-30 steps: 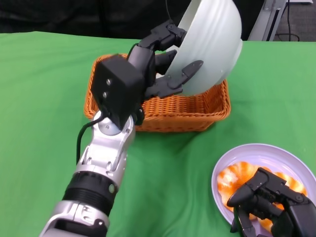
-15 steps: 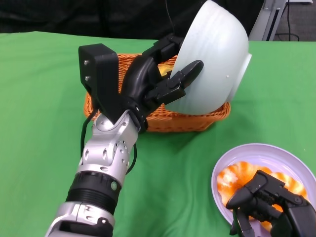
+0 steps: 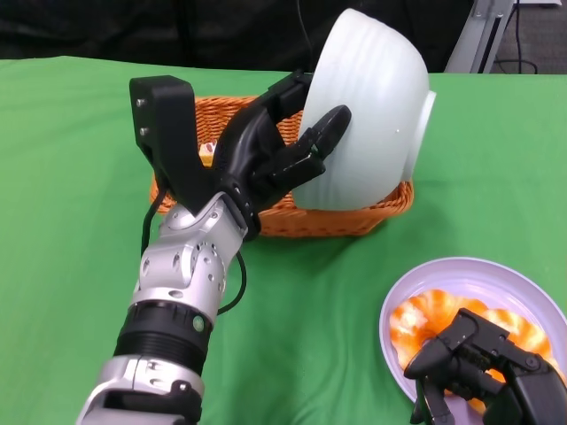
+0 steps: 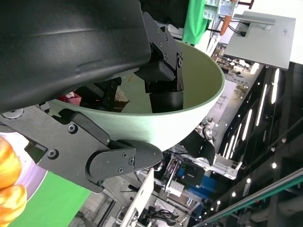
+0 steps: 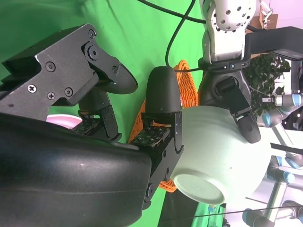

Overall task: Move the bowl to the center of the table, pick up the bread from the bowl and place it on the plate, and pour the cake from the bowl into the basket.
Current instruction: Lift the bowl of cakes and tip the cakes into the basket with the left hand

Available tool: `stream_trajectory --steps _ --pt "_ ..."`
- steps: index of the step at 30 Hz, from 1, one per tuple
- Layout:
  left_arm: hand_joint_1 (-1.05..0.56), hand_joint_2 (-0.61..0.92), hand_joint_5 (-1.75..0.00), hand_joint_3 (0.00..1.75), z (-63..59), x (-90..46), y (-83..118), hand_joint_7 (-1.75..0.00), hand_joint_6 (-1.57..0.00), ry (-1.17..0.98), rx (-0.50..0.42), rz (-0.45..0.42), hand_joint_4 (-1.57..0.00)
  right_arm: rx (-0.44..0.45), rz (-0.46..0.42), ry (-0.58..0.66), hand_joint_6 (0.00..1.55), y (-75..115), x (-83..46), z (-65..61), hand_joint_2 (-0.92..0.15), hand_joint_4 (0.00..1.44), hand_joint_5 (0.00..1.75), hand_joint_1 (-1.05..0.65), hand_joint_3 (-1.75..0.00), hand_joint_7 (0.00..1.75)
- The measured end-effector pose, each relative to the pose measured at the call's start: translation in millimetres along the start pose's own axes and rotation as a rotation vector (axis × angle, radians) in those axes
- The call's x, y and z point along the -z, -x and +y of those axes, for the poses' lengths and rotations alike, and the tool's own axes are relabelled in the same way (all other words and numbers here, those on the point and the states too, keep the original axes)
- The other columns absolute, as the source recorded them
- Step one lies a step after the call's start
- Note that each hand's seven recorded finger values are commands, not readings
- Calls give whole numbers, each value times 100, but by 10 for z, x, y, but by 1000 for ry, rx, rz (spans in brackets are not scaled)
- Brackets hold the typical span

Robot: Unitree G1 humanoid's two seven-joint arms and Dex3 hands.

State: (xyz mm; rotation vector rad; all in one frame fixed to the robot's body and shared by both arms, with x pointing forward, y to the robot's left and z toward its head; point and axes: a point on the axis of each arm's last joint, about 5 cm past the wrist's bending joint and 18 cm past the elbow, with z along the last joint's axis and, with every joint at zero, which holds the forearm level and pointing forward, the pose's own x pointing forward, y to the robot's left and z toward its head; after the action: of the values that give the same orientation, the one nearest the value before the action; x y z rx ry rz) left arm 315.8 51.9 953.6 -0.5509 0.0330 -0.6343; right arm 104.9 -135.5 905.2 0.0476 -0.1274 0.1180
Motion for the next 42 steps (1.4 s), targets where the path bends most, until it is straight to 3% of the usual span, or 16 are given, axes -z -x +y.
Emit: stream_trajectory --steps 17,24,28,36,40,42 --pt "-15 70 -175 84 -10 -63 -156 -151 -73 -26 72 54 -74 -6 -9 -2 61 1 46 8 -54 69 168 -5 -117 148" --pt "-18 76 -175 74 -41 -133 -220 -147 -75 -25 81 33 -73 -8 -8 -1 61 -1 80 8 -54 69 169 -3 -118 148" --pt "-15 77 -175 77 -73 -177 -254 -151 -74 -13 86 14 -75 -6 -5 1 61 0 84 3 -54 68 168 -3 -118 148" --pt "-14 76 -175 84 -77 -152 -260 -153 -72 210 27 0 -74 -13 -1 1 60 10 87 -13 -55 67 169 -2 -117 149" --pt "-17 90 -175 61 -83 -127 -259 -154 -67 343 -27 23 -72 -17 1 0 60 12 91 -19 -55 68 169 -2 -117 149" --pt "-17 92 -175 58 -78 -124 -254 -155 -66 377 -52 36 -72 -18 1 -5 61 13 92 -21 -55 68 169 -2 -116 148"
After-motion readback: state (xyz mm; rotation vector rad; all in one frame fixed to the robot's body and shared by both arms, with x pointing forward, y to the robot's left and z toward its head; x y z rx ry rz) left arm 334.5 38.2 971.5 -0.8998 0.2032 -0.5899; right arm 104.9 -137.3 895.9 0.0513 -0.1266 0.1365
